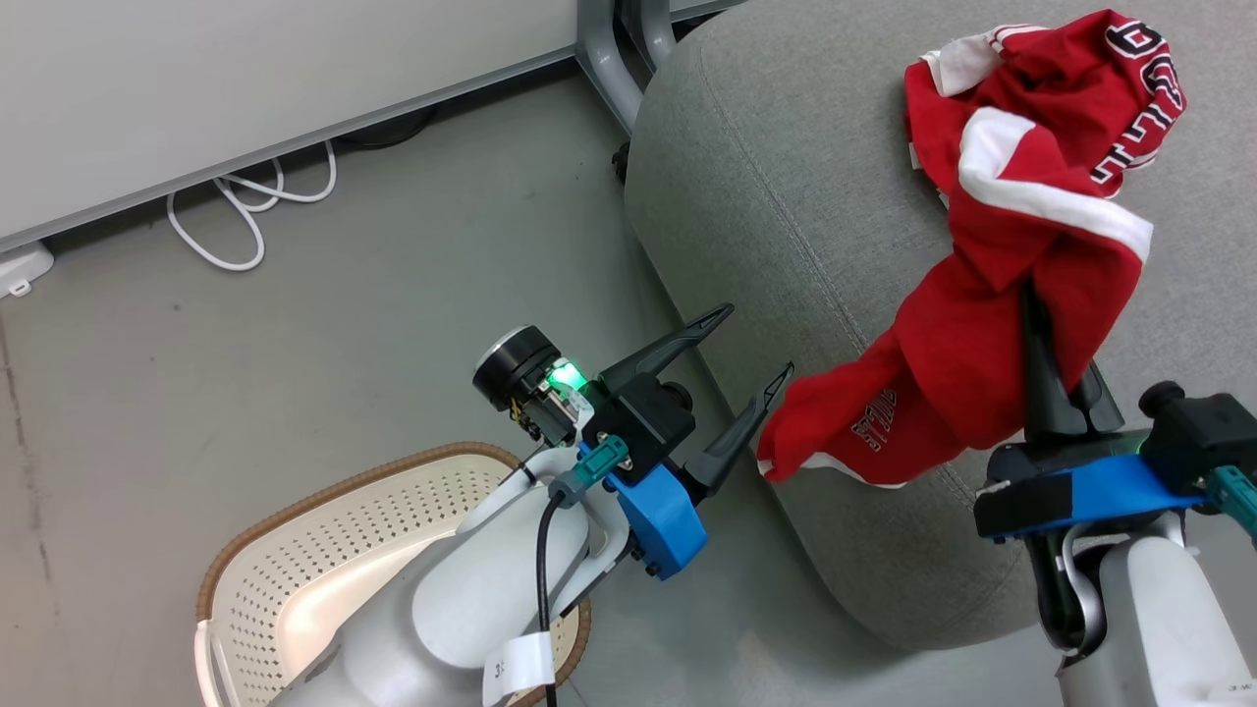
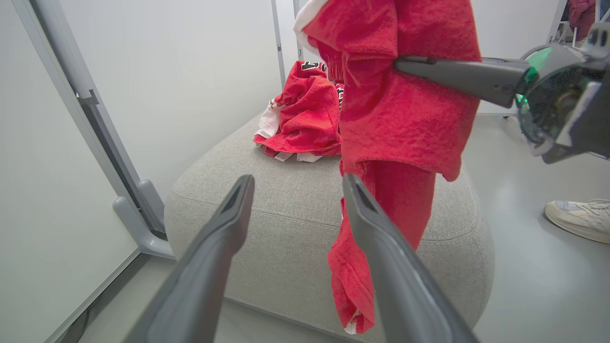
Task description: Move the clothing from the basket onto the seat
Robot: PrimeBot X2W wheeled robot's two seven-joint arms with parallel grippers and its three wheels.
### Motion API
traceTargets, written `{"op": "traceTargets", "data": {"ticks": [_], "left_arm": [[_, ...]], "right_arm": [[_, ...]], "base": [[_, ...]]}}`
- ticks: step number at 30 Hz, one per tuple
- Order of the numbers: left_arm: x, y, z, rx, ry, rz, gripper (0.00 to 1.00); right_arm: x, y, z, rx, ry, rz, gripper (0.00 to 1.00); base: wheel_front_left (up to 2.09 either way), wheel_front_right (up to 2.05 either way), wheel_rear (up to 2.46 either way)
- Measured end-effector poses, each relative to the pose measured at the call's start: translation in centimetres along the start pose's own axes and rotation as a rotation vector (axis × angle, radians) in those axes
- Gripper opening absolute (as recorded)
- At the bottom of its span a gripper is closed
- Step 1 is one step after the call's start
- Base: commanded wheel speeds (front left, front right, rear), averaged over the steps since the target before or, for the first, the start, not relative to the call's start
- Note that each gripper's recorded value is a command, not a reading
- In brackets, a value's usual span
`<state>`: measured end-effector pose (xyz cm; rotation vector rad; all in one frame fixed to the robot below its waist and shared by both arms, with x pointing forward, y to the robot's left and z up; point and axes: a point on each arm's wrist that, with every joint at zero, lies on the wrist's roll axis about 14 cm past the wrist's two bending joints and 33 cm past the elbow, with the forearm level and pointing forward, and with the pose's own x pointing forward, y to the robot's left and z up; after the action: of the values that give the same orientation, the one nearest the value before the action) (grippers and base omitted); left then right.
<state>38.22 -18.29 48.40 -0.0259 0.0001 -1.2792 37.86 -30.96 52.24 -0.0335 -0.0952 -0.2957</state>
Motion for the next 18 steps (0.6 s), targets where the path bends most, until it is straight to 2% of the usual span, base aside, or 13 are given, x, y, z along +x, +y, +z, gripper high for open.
{"op": "traceTargets", "data": {"ticks": [10, 18], "left_arm": [[-0.1, -0.1, 0.2, -0.003, -0.002, 0.000, 1.00], [-0.3, 1.2, -0.7, -0.016, 0.004, 0.018, 1.00]], "right_arm": [[-0.7, 0.0, -0.3, 0.008, 0.010, -0.001, 0.00], [2.8, 1.3, 2.6, -0.010, -0.085, 0.037, 0.00]], "base": [[0.00, 0.00, 0.00], [0.00, 0.00, 0.00]]}}
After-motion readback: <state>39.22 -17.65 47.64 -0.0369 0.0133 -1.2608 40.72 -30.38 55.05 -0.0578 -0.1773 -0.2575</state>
